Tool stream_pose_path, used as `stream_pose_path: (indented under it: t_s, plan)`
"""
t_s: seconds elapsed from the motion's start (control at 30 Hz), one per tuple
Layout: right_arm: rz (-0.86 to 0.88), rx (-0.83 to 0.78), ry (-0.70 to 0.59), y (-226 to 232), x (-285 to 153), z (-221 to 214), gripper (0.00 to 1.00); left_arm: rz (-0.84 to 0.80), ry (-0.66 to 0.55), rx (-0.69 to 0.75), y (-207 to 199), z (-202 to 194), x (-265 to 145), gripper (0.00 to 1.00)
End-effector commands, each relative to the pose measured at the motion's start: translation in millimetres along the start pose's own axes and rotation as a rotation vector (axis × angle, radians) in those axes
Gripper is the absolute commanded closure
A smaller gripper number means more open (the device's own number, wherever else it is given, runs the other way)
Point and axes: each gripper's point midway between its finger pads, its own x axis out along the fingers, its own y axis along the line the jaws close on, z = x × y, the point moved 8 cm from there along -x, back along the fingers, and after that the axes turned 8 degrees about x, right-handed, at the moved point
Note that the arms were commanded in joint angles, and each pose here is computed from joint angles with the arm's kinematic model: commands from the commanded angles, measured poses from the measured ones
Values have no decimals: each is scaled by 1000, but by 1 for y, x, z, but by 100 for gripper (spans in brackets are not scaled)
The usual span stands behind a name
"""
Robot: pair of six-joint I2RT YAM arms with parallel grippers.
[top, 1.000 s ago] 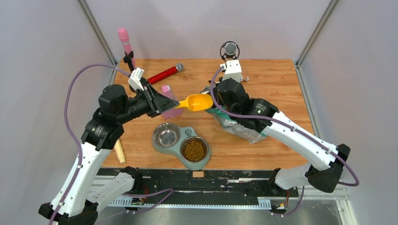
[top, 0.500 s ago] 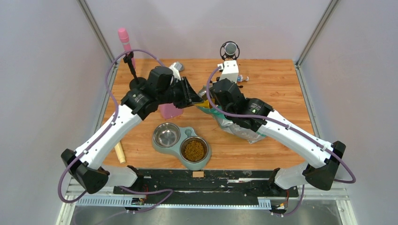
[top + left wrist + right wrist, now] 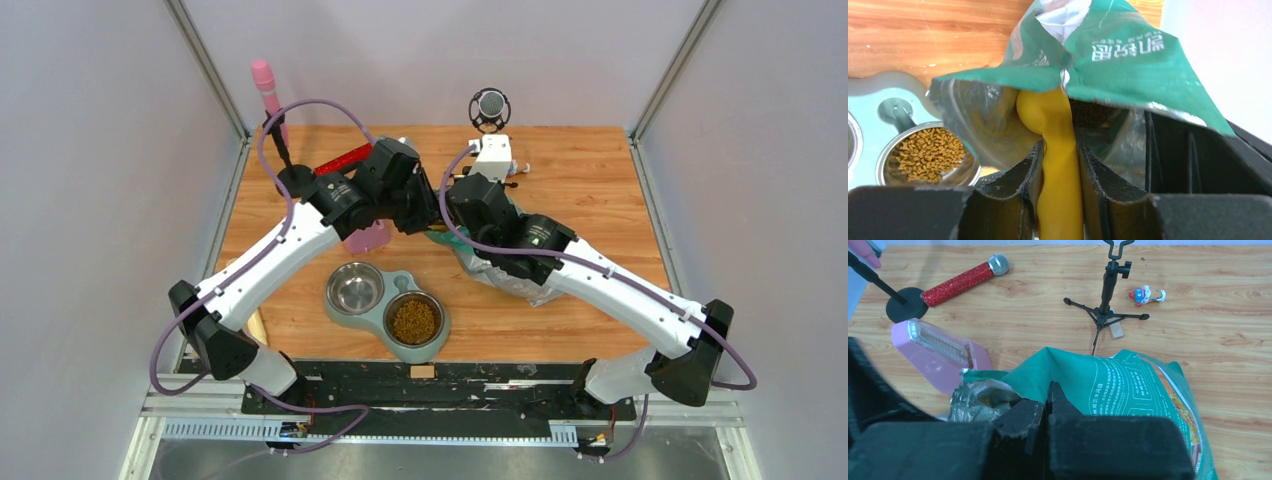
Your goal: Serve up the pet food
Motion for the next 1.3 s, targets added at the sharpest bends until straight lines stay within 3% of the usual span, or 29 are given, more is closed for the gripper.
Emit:
stream_pose_path:
  t_s: [0.0,0.17,0.33,0.7,1.27]
  plan:
    - [-55,199,-129,-10,-7,25,100,135,40,-33,14,-11,26,100]
    - [-49,275,-133,-13,-8,20,100,52,30,-79,9,-16,51,100]
    - [-53,359,-161,-22,-14,20,100,-161,-30,-137,6,-26,66,100]
    - [-28,431,-175,-35,-18,20,100,-452,-151,-152,5,-34,55,100]
    - [-52,433,-222,-52,-28,30,100,-429,-339,-194,53,-55,-3,100]
